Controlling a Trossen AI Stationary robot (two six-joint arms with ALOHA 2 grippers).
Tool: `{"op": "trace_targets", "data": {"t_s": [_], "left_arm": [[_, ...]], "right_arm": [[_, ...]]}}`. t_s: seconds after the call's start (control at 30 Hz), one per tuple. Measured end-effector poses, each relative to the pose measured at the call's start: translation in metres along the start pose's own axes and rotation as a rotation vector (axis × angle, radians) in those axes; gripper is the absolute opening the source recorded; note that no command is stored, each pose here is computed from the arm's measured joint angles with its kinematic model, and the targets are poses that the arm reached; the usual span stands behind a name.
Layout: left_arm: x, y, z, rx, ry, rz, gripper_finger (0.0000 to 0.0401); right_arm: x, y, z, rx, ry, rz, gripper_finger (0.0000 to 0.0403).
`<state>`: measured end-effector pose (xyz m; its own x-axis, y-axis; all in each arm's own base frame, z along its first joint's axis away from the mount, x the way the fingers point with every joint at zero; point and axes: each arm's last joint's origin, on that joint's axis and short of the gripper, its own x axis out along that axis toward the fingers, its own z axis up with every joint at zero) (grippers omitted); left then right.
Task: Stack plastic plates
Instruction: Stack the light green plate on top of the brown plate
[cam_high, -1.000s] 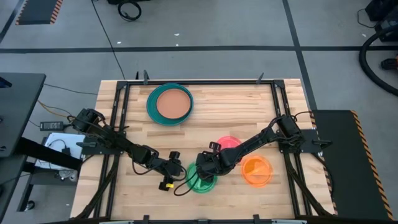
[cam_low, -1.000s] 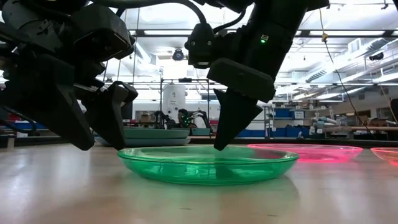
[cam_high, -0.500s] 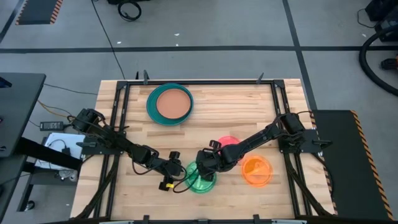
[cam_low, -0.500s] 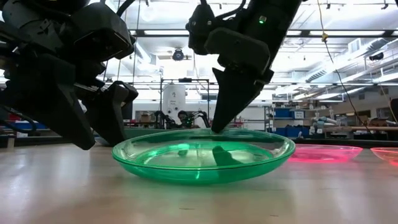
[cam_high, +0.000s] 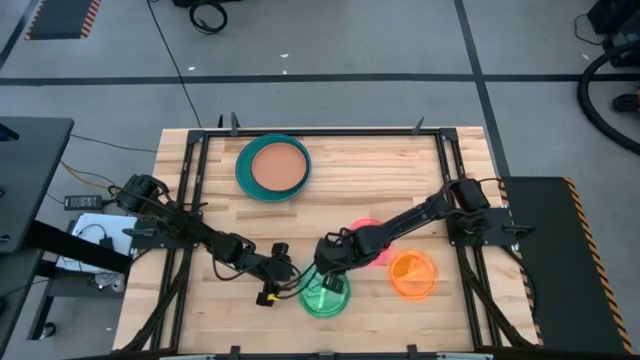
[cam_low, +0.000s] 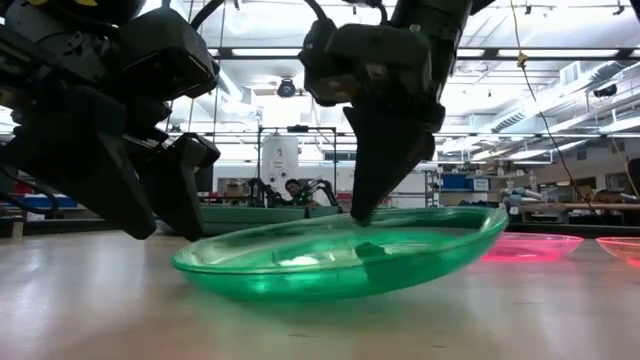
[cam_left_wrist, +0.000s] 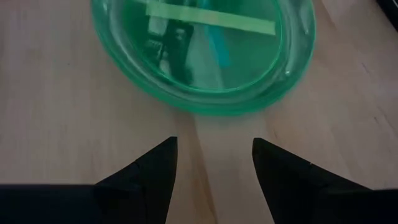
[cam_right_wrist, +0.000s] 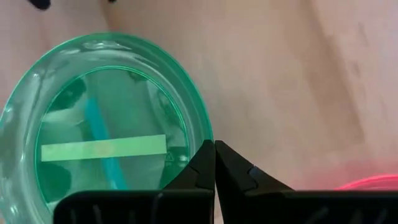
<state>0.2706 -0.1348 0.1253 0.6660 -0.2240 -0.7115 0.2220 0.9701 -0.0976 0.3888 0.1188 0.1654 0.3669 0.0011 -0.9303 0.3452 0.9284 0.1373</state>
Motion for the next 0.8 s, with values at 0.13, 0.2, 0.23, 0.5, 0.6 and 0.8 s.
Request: {"op": "trace_targets", "data": {"t_s": [0.13, 0.2, 0.23, 0.5, 0.6, 0.8], "left_arm": [[0.000, 0.001, 0.000, -0.004, 0.000, 0.003, 0.0217], [0.000, 0.001, 0.000, -0.006, 0.000, 0.003, 0.0217], [0.000, 0.001, 0.000, -0.007, -0.001, 0.003, 0.0217], [0.000, 0.001, 0.000, -0.008, 0.001, 0.004, 0.0217], [0.000, 0.001, 0.000, -0.008, 0.002, 0.004, 0.0217], [0.000, 0.001, 0.000, -0.008, 0.000, 0.004, 0.0217]], "right_arm": [[-0.002, -0.007, 0.005, 0.045, 0.012, 0.004, 0.0009], [-0.001, -0.011, 0.006, 0.062, 0.023, 0.004, 0.0009], [-0.001, -0.012, 0.007, 0.069, 0.024, 0.003, 0.0009], [-0.004, -0.018, 0.013, 0.068, 0.034, -0.008, 0.0009], [-0.004, -0.020, 0.013, 0.052, 0.044, -0.015, 0.0009], [-0.003, -0.021, 0.013, 0.040, 0.036, -0.041, 0.0009]]}}
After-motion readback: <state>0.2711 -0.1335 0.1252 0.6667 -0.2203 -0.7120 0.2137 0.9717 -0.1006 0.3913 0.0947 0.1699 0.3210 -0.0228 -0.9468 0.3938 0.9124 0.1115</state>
